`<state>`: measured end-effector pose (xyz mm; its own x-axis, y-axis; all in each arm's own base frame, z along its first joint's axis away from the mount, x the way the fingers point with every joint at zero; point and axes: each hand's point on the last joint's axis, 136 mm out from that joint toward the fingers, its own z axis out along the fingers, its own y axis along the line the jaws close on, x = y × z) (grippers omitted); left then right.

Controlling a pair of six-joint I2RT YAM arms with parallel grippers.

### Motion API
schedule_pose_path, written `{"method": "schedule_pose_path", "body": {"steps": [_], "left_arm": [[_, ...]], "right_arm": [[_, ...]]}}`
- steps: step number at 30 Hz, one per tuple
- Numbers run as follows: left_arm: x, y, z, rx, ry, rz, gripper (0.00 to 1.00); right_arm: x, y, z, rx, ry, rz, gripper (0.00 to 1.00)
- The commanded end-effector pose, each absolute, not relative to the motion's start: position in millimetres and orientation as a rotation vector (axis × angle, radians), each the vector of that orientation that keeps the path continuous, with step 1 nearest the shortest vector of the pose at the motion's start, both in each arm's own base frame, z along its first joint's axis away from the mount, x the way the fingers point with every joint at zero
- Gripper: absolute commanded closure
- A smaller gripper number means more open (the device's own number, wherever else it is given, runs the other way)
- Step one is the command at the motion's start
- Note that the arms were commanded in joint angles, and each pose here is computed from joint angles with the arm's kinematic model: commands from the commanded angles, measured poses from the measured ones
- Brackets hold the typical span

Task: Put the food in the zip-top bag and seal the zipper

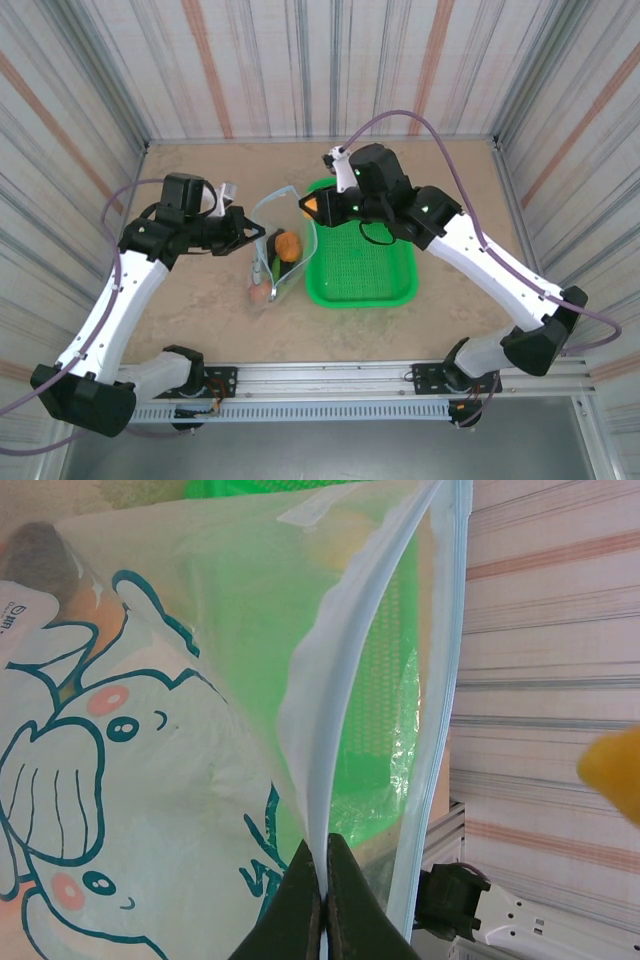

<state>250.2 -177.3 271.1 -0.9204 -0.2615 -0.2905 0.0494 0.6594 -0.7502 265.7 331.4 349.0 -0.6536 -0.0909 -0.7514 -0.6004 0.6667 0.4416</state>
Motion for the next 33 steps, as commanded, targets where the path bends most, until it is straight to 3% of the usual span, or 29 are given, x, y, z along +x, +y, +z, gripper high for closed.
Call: {"method": "schedule_pose_path", "body": {"steps": [1,18,25,33], "left_arm": [[250,-182,288,-0.124,2.464,-1.174,1.0],[248,-183,300,-0.106,2.437,-1.195,1.0],[248,-183,296,-0.112,2.445,-1.197,1.0],[248,-183,290,-0.123,2.455,-1.197,1.0]], "right_arm": [[256,359,349,-0.56,2.161,1.006,0.59],[246,398,233,-0.554,2.488,0.844,0.58],[239,400,216,-0.577,2.545,0.807,0.35],[241,396,226,-0.576,2.516,0.798,0.33]]}}
